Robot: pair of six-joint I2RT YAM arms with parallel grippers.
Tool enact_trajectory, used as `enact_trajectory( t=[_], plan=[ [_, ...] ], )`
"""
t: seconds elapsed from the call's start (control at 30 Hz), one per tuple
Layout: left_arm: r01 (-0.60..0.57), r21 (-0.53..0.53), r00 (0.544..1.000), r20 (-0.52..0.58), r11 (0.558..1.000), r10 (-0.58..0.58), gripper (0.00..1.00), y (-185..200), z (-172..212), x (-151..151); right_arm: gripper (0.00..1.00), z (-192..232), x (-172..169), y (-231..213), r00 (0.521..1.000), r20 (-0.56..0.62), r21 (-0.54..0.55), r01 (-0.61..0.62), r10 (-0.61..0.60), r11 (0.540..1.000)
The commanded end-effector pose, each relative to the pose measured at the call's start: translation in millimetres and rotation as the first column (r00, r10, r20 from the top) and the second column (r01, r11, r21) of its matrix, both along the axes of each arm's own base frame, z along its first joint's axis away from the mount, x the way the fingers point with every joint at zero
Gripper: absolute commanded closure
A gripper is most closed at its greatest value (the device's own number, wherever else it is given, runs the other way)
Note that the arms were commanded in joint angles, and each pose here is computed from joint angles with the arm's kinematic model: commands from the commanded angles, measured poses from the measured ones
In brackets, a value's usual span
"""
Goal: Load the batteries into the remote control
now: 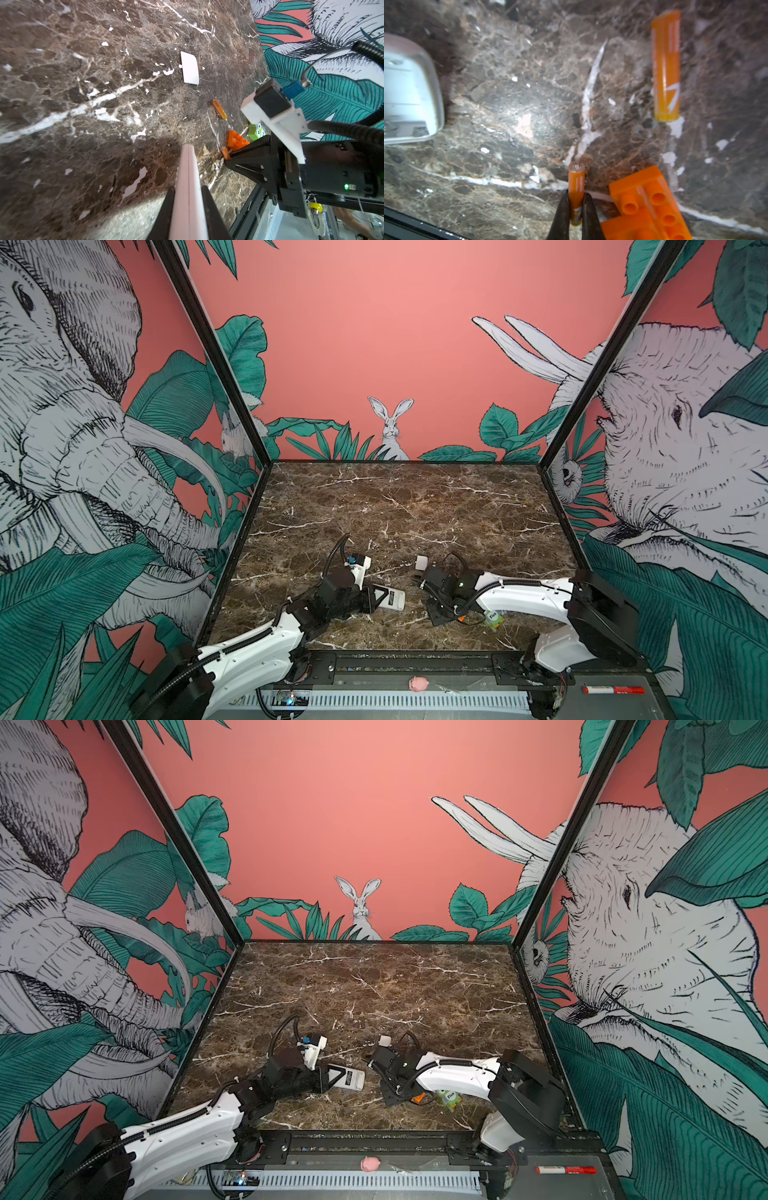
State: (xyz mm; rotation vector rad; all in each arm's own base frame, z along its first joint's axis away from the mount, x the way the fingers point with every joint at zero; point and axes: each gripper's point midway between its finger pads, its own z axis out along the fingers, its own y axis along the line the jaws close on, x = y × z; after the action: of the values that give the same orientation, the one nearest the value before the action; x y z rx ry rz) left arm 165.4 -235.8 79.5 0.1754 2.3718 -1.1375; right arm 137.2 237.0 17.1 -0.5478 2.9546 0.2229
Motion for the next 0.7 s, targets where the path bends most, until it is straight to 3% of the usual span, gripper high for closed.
enact_trajectory(
  t=[0.0,0.27,0.67],
  plan=[
    [-0.027,0.013,1.000,-0.013,1.000,0.027,0.96,1.4,-6.3,2.1,0.98,-8.1,1.3,-16.7,0.998,-0.006,-0.078,-0.063,0.062,0.995],
    [-0.050,0.103,0.998,-0.033,0.993,0.054,0.82,14.4,-28.0,-2.5,0.93,-15.4,1.1,-12.9,0.997,-0.024,-0.035,-0.079,0.078,0.996],
    [-0.054,0.171,0.998,-0.033,0.984,0.060,0.61,27.0,-38.5,-7.2,0.76,-8.5,7.5,-5.7,0.995,-0.029,-0.054,-0.096,0.094,0.994]
  ],
)
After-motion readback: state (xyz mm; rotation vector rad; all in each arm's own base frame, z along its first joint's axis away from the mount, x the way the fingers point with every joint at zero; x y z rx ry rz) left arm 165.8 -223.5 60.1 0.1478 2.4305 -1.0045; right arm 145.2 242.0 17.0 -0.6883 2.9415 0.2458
